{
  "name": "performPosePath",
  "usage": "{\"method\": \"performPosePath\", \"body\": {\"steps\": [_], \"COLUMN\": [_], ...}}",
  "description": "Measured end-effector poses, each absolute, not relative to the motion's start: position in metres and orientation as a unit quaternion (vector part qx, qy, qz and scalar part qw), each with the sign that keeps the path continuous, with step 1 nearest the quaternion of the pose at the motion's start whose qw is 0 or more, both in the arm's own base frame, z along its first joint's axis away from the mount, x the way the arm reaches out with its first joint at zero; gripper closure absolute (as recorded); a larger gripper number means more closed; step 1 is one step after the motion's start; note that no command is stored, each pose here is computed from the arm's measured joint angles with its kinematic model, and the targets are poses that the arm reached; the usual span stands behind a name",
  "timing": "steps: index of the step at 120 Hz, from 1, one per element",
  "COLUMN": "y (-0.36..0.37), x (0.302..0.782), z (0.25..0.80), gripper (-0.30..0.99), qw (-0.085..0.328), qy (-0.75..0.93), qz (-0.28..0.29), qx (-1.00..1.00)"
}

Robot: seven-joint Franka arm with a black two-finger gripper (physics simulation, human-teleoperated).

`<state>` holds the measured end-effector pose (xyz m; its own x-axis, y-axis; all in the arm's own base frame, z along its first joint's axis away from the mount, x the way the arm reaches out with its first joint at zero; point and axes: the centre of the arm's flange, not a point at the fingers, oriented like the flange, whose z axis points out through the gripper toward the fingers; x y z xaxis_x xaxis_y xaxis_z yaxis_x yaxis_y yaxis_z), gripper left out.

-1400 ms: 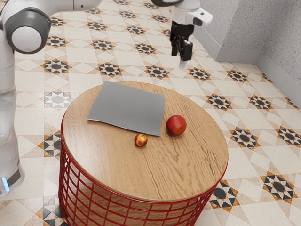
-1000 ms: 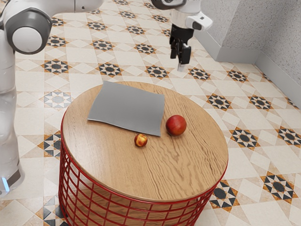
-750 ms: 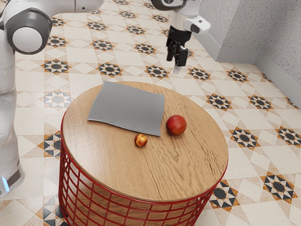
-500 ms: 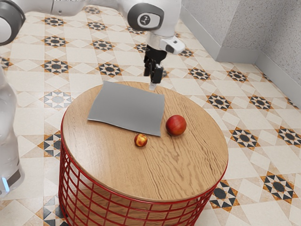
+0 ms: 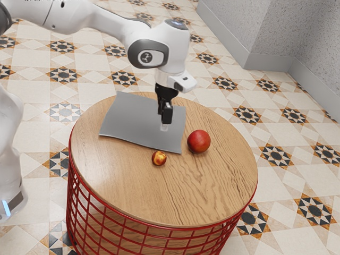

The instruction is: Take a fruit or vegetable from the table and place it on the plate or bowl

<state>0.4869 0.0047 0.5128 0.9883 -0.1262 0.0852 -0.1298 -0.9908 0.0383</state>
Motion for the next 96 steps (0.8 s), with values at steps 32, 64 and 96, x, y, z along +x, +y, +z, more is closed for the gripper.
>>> {"method": "performPosePath", "body": {"steps": [32, 64, 96], "y": [-0.022, -0.05, -0.067], "x": [0.475, 0.469, 0.472], "z": [0.485, 0.464, 0.451], "gripper": [0.0, 0.0, 0.0], "qw": [0.028, 0.032, 0.031], "qy": [-0.09, -0.117, -0.132], "qz": [0.04, 0.031, 0.037], "qx": [0.995, 0.992, 0.99]}}
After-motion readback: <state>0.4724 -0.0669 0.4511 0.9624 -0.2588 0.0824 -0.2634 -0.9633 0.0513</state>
